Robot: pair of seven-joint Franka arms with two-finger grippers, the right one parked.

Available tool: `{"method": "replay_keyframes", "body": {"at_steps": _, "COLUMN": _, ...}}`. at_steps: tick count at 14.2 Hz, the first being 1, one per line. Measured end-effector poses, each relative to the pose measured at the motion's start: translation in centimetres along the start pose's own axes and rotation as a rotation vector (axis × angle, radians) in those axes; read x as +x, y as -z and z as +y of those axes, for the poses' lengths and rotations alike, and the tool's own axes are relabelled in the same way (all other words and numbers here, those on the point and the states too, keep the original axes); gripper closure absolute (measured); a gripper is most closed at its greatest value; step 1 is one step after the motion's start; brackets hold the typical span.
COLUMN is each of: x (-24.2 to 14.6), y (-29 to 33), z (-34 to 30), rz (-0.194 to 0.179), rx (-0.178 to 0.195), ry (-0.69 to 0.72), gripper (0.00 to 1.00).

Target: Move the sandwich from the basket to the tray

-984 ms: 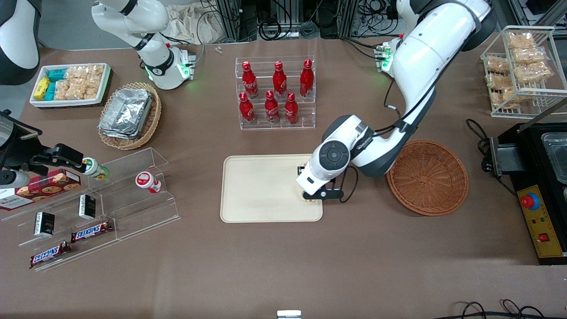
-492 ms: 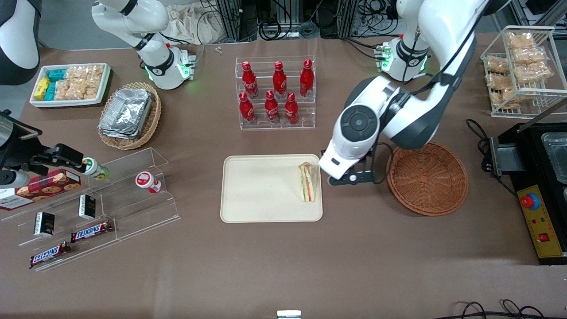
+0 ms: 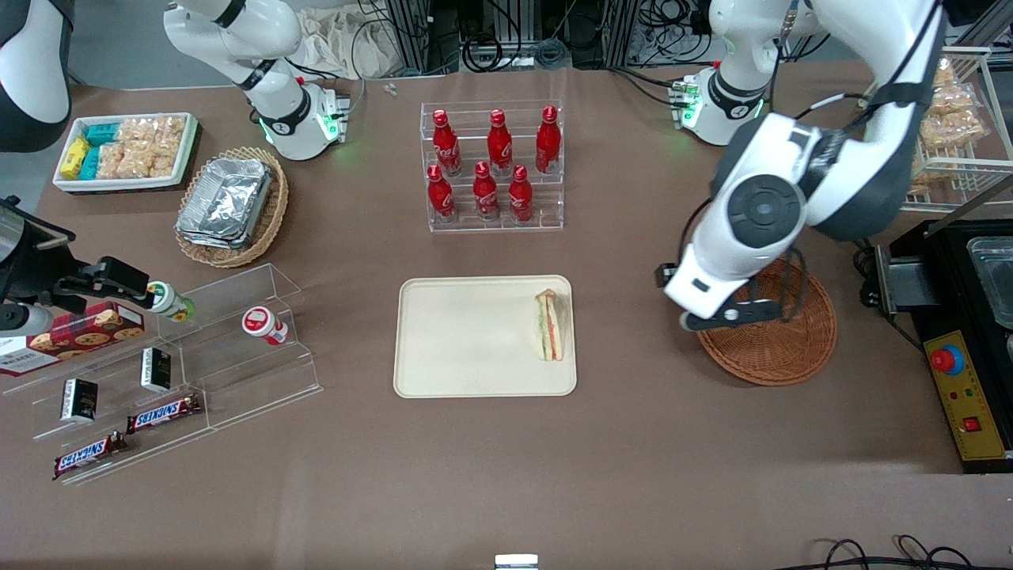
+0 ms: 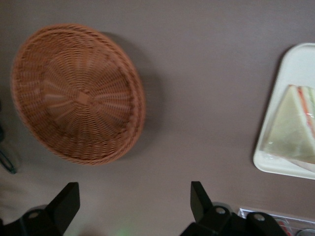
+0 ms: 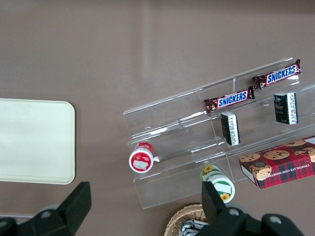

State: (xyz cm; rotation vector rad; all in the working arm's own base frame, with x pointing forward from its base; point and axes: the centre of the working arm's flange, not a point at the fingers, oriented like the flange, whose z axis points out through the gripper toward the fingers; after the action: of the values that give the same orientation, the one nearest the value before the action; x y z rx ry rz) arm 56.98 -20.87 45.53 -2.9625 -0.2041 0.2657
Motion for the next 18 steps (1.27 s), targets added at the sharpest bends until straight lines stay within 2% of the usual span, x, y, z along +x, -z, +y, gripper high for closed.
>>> {"method": "replay_keyframes", "body": {"at_steps": 5, "x": 0.5, "y": 4.1, "z": -8.2, "rz": -0.007, "rx": 0.016, "ry": 0.089, "gripper": 0.0}}
{"method": "replay_keyframes", "body": {"at_steps": 7, "x": 1.2, "y": 5.1, "z": -11.2, "rz": -0.018, "rx": -0.002, "ry": 0.068, "gripper": 0.0}}
{"method": "replay_keyframes", "body": {"at_steps": 10, "x": 2.8, "y": 4.0, "z": -15.7, "rz": -0.054, "rx": -0.034, "ry": 0.037, "gripper": 0.0}}
{"method": "replay_keyframes", "body": {"at_steps": 12, "x": 3.1, "y": 3.6, "z": -16.1, "rz": -0.063, "rx": -0.039, "ry": 0.027, "gripper": 0.0}}
{"method": "replay_keyframes", "body": {"at_steps": 18, "x": 3.0, "y": 3.9, "z": -15.9, "rz": -0.057, "rx": -0.041, "ry": -0.011, "gripper": 0.0}}
